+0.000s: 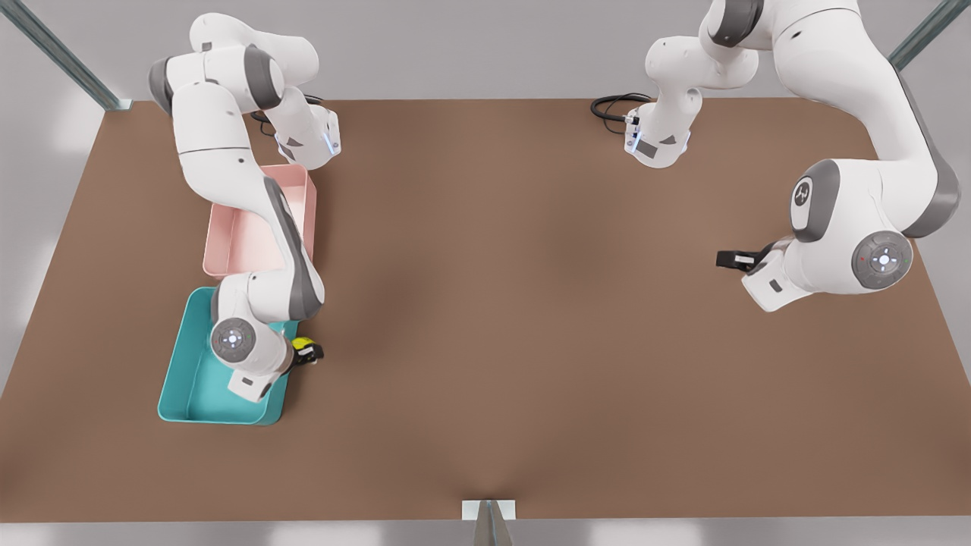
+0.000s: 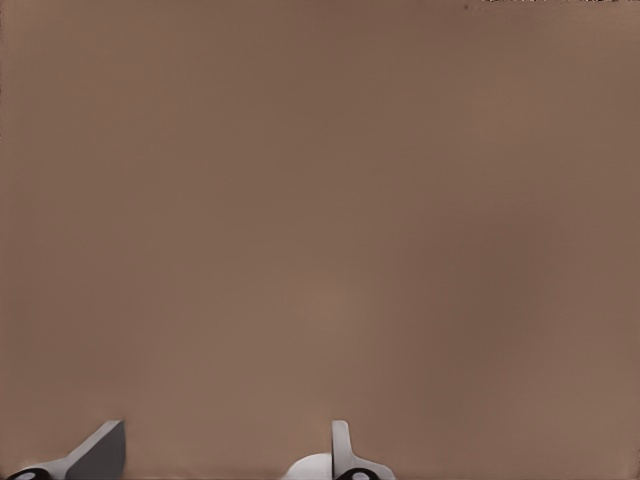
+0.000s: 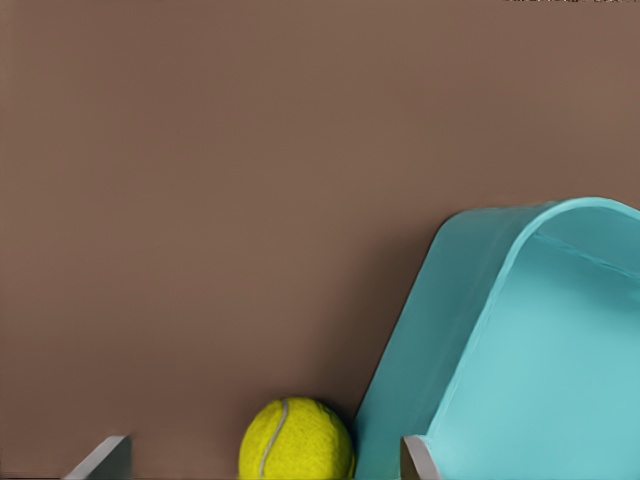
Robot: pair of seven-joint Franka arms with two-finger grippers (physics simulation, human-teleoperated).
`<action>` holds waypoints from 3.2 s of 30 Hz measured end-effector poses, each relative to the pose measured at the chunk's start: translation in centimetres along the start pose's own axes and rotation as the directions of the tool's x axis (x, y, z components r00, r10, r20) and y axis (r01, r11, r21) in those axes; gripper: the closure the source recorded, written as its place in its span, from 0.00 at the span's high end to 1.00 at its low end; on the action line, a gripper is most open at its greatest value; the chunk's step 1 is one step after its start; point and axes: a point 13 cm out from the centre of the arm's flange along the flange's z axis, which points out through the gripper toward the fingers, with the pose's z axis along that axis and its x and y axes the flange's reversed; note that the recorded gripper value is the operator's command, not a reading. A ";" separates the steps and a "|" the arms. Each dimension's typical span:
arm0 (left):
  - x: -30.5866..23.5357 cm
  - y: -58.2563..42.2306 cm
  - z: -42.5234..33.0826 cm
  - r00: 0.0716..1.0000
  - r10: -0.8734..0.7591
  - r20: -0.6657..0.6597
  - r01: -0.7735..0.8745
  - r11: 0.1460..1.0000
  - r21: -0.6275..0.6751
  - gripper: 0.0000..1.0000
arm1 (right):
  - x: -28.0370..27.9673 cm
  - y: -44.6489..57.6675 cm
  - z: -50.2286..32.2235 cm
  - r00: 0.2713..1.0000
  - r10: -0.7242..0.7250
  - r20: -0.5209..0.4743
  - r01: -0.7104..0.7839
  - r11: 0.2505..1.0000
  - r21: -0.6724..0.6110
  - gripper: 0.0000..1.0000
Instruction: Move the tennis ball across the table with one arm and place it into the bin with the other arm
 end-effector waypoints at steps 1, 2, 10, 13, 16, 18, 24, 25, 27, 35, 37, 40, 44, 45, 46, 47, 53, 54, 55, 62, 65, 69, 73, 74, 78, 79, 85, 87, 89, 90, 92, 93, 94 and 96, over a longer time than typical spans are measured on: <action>0.0 0.0 0.0 1.000 -0.012 0.000 0.012 1.000 0.000 1.00 | 0.0 1.2 0.2 0.999 -0.038 -0.008 0.038 0.999 -0.001 1.00; 0.0 0.0 0.0 1.000 -0.024 -0.001 0.024 1.000 0.000 1.00 | 0.2 2.0 0.4 0.997 -0.074 -0.019 0.073 0.997 -0.004 1.00; 0.1 -0.1 0.2 0.995 -0.096 -0.011 0.096 0.995 0.000 1.00 | 4.0 3.6 3.2 0.936 -0.318 -0.151 0.308 0.948 -0.085 1.00; 0.1 -0.1 0.2 0.993 -0.116 -0.012 0.116 0.993 -0.001 1.00 | 5.1 3.6 4.0 0.899 -0.402 -0.174 0.388 0.915 -0.112 1.00; 0.0 -0.1 0.2 0.991 -0.133 -0.011 0.133 0.991 -0.001 1.00 | 4.9 3.4 5.5 0.857 -0.488 -0.165 0.473 0.872 -0.125 1.00; 0.5 -0.5 -1.0 0.990 -0.133 0.039 0.134 0.991 -0.005 1.00 | 4.5 2.7 5.9 0.833 -0.532 -0.151 0.518 0.846 -0.122 1.00; -0.1 0.3 -3.3 0.978 -0.153 0.144 0.159 0.987 -0.030 1.00 | 3.3 2.1 6.2 0.756 -0.645 -0.110 0.635 0.764 -0.116 1.00; -0.2 1.2 -3.3 0.975 -0.167 0.148 0.173 0.985 -0.025 1.00 | 3.3 2.1 6.3 0.744 -0.659 -0.106 0.649 0.752 -0.117 1.00; -1.0 2.3 -2.4 0.974 -0.178 0.142 0.183 0.983 -0.018 1.00 | 3.3 1.9 6.7 0.721 -0.685 -0.103 0.675 0.728 -0.120 1.00; -2.9 2.0 -1.9 0.973 -0.156 0.170 0.160 0.987 -0.011 1.00 | 3.0 0.3 7.8 0.652 -0.752 -0.091 0.745 0.659 -0.108 1.00; -3.0 2.0 -2.0 0.972 -0.153 0.176 0.158 0.987 -0.011 1.00 | 2.9 0.0 7.8 0.639 -0.765 -0.087 0.757 0.645 -0.105 1.00; -3.1 2.1 -2.3 0.971 -0.152 0.184 0.156 0.988 -0.010 1.00 | 3.1 -0.3 8.0 0.619 -0.781 -0.085 0.773 0.625 -0.109 1.00; -3.1 2.1 -2.4 0.971 -0.148 0.189 0.152 0.988 -0.010 1.00 | 3.6 -0.6 8.5 0.596 -0.798 -0.086 0.789 0.602 -0.122 1.00; -3.1 2.1 -2.4 0.971 -0.147 0.189 0.152 0.988 -0.010 1.00 | 3.7 -0.6 8.5 0.590 -0.803 -0.085 0.793 0.596 -0.124 1.00; -3.1 2.1 -2.4 0.971 -0.147 0.190 0.151 0.988 -0.010 1.00 | 3.8 -0.6 8.6 0.584 -0.807 -0.085 0.797 0.591 -0.126 1.00; -3.1 2.2 -2.4 0.971 -0.147 0.190 0.151 0.988 -0.009 1.00 | 3.9 -0.5 8.7 0.579 -0.811 -0.085 0.801 0.585 -0.131 1.00; -3.2 2.2 -2.4 0.971 -0.144 0.192 0.148 0.989 -0.010 1.00 | 4.5 -0.1 9.2 0.551 -0.831 -0.082 0.817 0.557 -0.152 1.00; -3.2 2.2 -2.4 0.971 -0.143 0.192 0.148 0.989 -0.010 1.00 | 4.6 0.0 9.2 0.547 -0.833 -0.081 0.819 0.553 -0.154 1.00; -3.2 2.2 -2.5 0.971 -0.143 0.193 0.148 0.989 -0.011 1.00 | 4.6 0.0 9.2 0.544 -0.835 -0.081 0.821 0.550 -0.157 1.00; -3.2 2.4 -2.5 0.971 -0.142 0.194 0.147 0.989 -0.014 1.00 | 5.0 0.2 9.8 0.525 -0.848 -0.079 0.830 0.530 -0.173 1.00; -3.2 2.4 -2.5 0.971 -0.141 0.195 0.147 0.989 -0.015 1.00 | 5.4 0.1 10.8 0.519 -0.851 -0.084 0.831 0.525 -0.186 1.00; -3.3 2.3 -2.5 0.971 -0.139 0.196 0.145 0.989 -0.016 1.00 | 5.6 0.0 11.6 0.513 -0.854 -0.086 0.833 0.519 -0.192 1.00; -3.3 2.3 -2.5 0.971 -0.138 0.197 0.144 0.989 -0.016 1.00 | 5.5 0.0 11.8 0.508 -0.857 -0.084 0.836 0.514 -0.190 0.71; -3.3 2.3 -2.5 0.971 -0.138 0.198 0.144 0.990 -0.016 1.00 | 5.5 0.0 11.8 0.506 -0.858 -0.083 0.838 0.512 -0.189 0.58; -3.3 2.2 -2.6 0.971 -0.136 0.198 0.142 0.990 -0.016 1.00 | 5.0 0.1 11.1 0.498 -0.864 -0.074 0.845 0.503 -0.181 0.49; -3.3 2.2 -2.6 0.971 -0.136 0.198 0.142 0.990 -0.016 1.00 | 4.9 0.2 10.9 0.496 -0.866 -0.071 0.847 0.500 -0.179 0.49; -3.2 2.1 -2.6 0.971 -0.134 0.198 0.141 0.990 -0.017 1.00 | 3.6 3.6 8.4 0.483 -0.876 -0.013 0.860 0.477 -0.182 0.49; -3.2 2.0 -2.7 0.971 -0.132 0.200 0.139 0.990 -0.018 1.00 | 2.9 4.1 5.9 0.492 -0.870 0.018 0.859 0.482 -0.173 0.49; -3.1 1.8 -2.9 0.971 -0.129 0.201 0.136 0.991 -0.020 1.00 | 2.8 2.5 3.6 0.520 -0.853 0.039 0.844 0.506 -0.176 0.49; -3.0 1.7 -2.9 0.971 -0.127 0.201 0.134 0.991 -0.020 1.00 | 3.2 1.2 2.7 0.539 -0.841 0.046 0.833 0.523 -0.182 0.49; -3.1 1.8 -2.8 0.971 -0.128 0.199 0.135 0.991 -0.021 1.00 | 4.4 -1.8 1.5 0.575 -0.816 0.053 0.807 0.556 -0.200 0.50; -3.1 2.0 -2.7 0.971 -0.131 0.198 0.137 0.990 -0.020 1.00 | 5.1 -3.4 1.1 0.592 -0.804 0.051 0.794 0.571 -0.209 0.50; -3.2 2.1 -2.6 0.971 -0.134 0.196 0.140 0.990 -0.018 1.00 | 5.9 -5.0 0.8 0.606 -0.794 0.044 0.782 0.585 -0.213 0.50; -3.2 2.5 -2.5 0.971 -0.140 0.194 0.145 0.989 -0.015 1.00 | 7.1 -7.2 0.6 0.622 -0.782 0.028 0.767 0.602 -0.225 0.57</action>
